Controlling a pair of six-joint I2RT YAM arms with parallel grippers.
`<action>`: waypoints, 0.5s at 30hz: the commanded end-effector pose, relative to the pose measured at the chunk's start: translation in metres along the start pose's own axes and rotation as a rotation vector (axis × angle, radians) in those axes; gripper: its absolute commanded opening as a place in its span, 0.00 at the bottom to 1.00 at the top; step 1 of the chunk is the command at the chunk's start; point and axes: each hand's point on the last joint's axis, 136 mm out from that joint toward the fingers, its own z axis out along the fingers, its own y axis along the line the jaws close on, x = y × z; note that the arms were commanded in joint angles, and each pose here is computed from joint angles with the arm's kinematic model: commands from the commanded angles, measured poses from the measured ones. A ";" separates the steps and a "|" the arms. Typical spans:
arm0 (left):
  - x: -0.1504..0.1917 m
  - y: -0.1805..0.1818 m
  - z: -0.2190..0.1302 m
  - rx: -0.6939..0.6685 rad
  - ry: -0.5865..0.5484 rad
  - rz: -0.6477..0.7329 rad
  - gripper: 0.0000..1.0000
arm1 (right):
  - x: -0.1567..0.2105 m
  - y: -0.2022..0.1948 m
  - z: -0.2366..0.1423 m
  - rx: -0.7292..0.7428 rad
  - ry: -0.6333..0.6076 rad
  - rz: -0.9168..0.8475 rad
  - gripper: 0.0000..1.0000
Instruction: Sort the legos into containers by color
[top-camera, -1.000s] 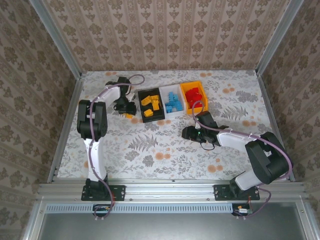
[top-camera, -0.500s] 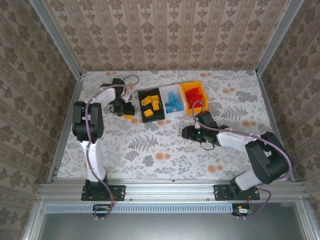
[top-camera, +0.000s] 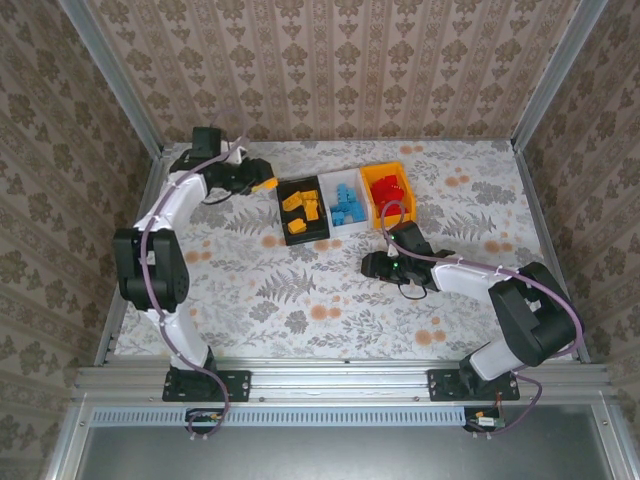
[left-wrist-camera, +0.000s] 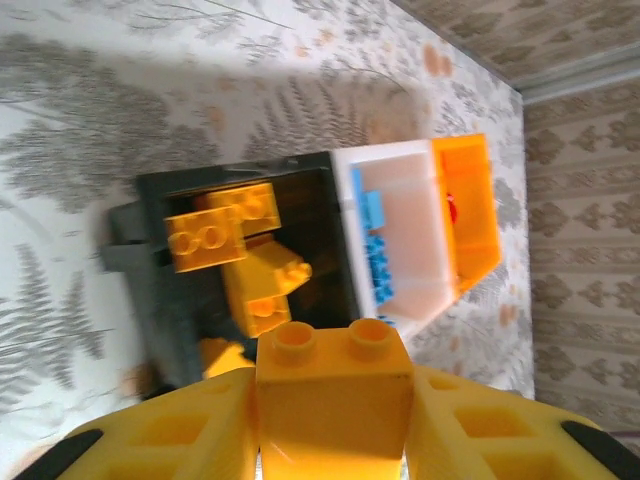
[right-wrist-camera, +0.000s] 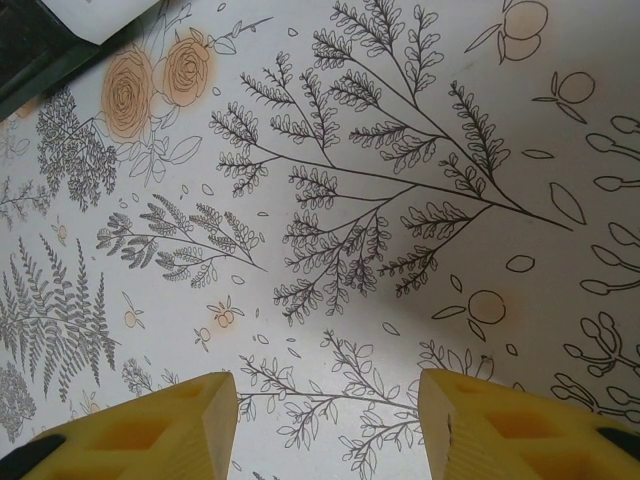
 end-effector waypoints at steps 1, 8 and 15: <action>-0.003 -0.030 0.022 0.054 0.041 0.017 0.41 | -0.007 0.006 -0.001 0.001 -0.017 0.002 0.52; 0.017 -0.022 0.060 -0.046 0.131 0.077 0.42 | -0.001 -0.002 -0.007 0.025 -0.024 -0.005 0.52; 0.021 -0.015 0.059 -0.090 0.135 0.094 0.44 | 0.001 -0.005 -0.008 0.027 -0.025 0.000 0.52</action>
